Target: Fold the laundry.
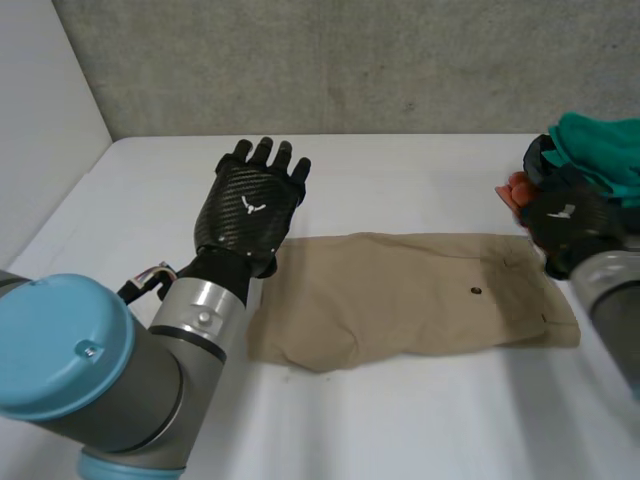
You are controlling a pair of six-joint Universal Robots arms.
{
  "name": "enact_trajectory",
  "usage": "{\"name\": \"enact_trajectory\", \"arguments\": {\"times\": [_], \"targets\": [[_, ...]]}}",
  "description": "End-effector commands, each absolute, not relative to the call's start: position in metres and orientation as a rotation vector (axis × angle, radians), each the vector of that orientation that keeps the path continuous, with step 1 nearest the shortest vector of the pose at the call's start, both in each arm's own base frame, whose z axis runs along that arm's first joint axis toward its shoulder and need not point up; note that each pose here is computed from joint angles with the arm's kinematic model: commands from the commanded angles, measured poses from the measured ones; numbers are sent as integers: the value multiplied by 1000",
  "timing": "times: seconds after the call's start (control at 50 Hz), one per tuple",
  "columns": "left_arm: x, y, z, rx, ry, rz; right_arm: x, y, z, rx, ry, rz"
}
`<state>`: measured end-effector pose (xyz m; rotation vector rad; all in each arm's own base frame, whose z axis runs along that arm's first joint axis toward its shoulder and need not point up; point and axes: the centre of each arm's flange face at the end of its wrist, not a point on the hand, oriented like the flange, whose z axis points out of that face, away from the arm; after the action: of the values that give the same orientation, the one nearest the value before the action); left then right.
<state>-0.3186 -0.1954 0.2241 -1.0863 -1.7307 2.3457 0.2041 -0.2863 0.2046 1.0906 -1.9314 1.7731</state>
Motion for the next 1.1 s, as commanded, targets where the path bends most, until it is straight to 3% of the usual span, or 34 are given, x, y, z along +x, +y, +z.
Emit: {"name": "enact_trajectory", "arguments": {"times": [0.02,0.22,0.32,0.46,0.66,0.84,1.0,1.1], "targets": [[-308,-197,226,-1065,-1757,2358,262,-267,194,1303,-1907,1846],[-301,-195,217,-1062,-1810,2311,223,-275,200,1049,-2039,1820],[-301,-194,214,-1052,-1818,2291,168,-290,182,929,-2218,1732],[-301,-192,210,-1044,-1830,2266,146,-286,163,957,-2429,1668],[-302,-191,207,-1035,-1835,2248,140,-295,126,947,-2544,1568],[-301,-192,207,-1032,-1840,2247,131,-307,125,903,-2451,1614],[-300,-190,210,-1029,-1834,2254,123,-318,166,820,-2185,1651],[-296,-188,210,-1035,-1857,2242,186,-298,186,1092,-2031,1807]]}}
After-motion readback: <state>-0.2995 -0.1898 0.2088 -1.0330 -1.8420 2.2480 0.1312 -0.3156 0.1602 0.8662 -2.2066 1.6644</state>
